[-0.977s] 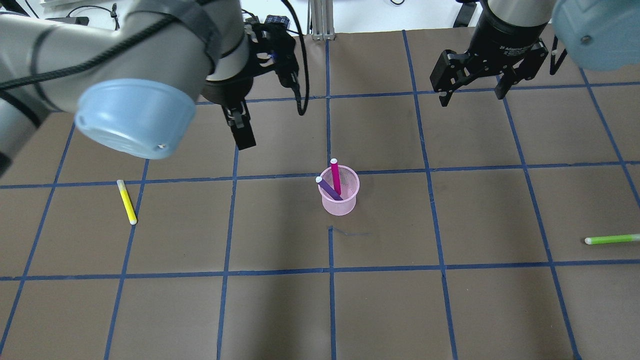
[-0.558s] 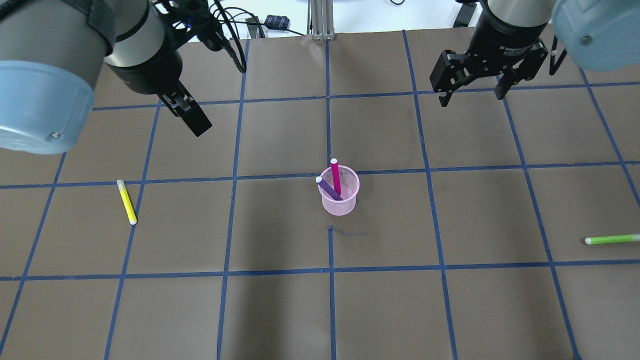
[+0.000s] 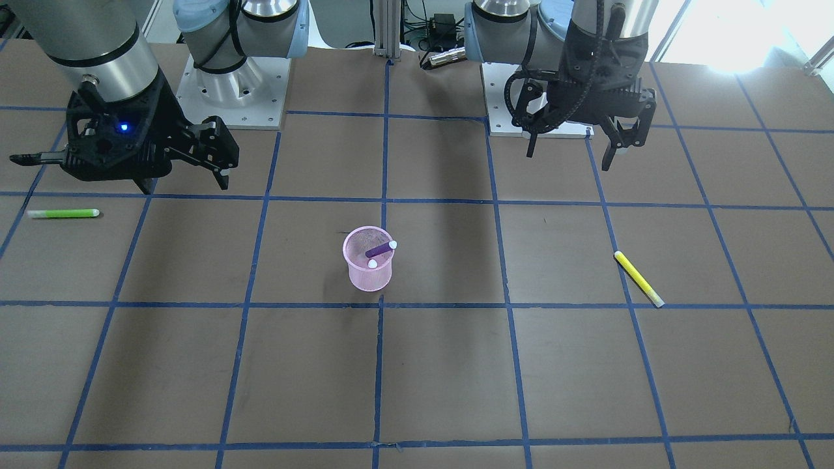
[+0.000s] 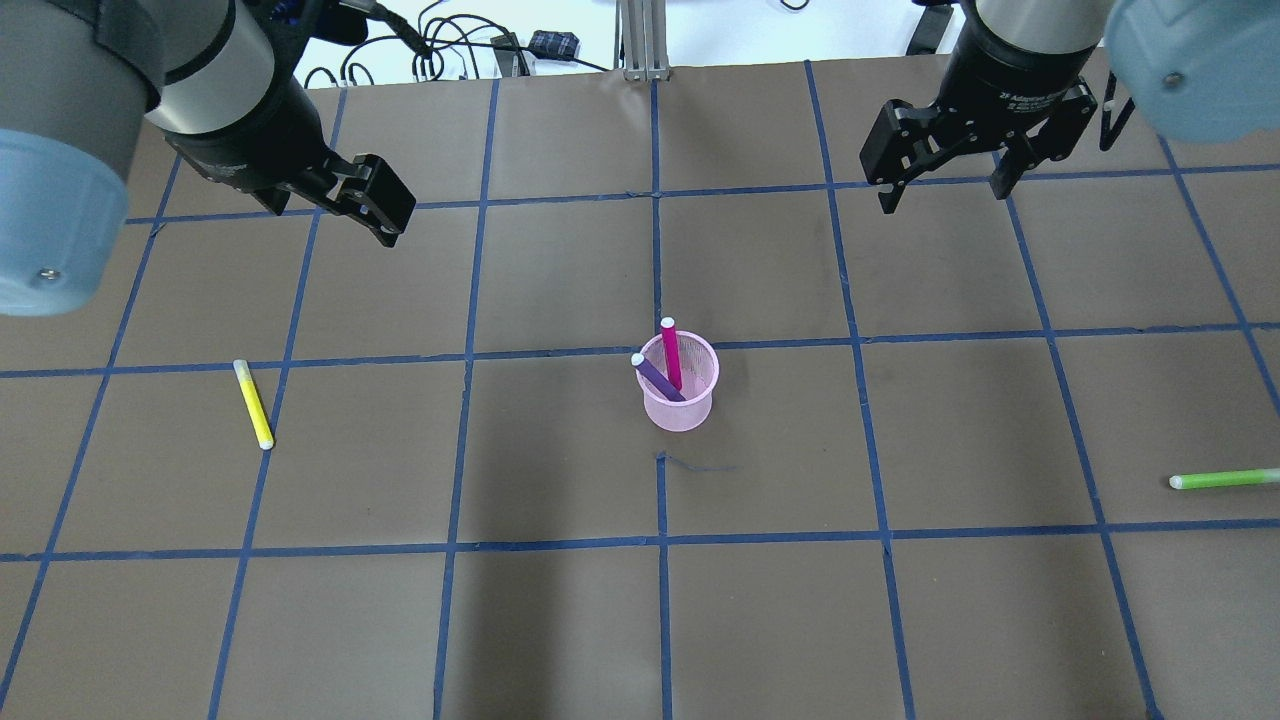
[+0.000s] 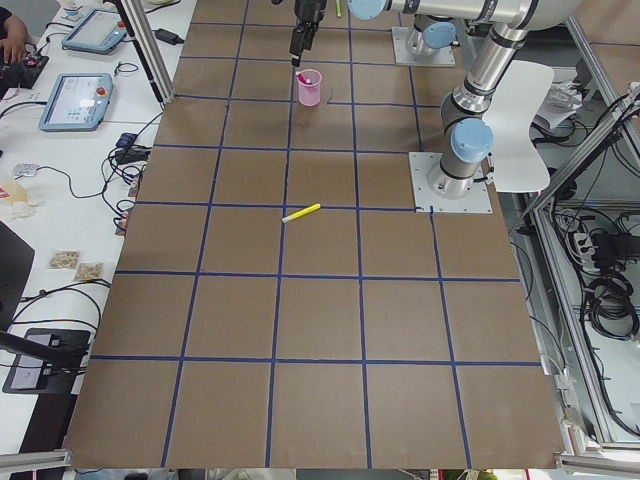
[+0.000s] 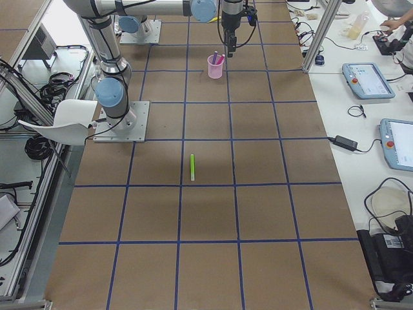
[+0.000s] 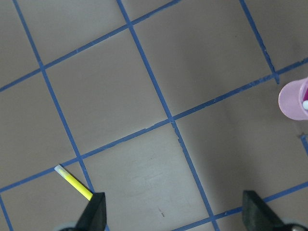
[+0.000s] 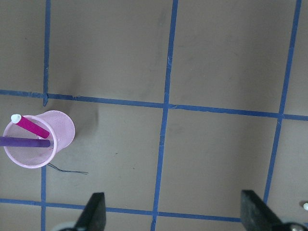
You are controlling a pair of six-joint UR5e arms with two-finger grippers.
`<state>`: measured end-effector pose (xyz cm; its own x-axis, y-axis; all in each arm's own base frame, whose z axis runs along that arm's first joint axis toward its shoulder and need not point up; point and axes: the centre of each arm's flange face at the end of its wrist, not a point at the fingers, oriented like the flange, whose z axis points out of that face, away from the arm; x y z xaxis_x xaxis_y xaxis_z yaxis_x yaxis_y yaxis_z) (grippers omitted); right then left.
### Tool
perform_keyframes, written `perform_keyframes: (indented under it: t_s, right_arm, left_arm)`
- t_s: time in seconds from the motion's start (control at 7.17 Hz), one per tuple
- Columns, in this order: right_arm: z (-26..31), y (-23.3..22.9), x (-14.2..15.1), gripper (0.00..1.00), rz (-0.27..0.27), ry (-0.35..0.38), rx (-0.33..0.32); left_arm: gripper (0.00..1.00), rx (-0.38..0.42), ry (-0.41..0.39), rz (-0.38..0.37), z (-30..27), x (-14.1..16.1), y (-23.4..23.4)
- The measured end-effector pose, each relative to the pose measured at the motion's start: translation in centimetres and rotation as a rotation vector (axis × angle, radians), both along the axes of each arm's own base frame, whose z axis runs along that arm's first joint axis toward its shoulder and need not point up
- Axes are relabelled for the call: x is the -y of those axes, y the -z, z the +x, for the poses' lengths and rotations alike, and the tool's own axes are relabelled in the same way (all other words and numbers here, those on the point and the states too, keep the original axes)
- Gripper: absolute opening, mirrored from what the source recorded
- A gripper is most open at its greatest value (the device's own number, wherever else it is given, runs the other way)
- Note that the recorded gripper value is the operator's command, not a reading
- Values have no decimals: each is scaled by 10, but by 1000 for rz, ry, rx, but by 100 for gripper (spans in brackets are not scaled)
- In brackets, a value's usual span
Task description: Insert purple and pink pens into pink cup
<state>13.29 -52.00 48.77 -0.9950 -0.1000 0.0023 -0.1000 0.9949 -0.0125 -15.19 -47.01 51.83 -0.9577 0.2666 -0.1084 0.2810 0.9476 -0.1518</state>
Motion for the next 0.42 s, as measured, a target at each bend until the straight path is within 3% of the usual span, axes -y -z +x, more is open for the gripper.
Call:
perform_keyframes:
  t_s: [0.42]
  right_arm:
    - [0, 0, 0, 100, 0, -1, 0]
  left_arm:
    - [100, -40, -68, -6, 0, -2, -2]
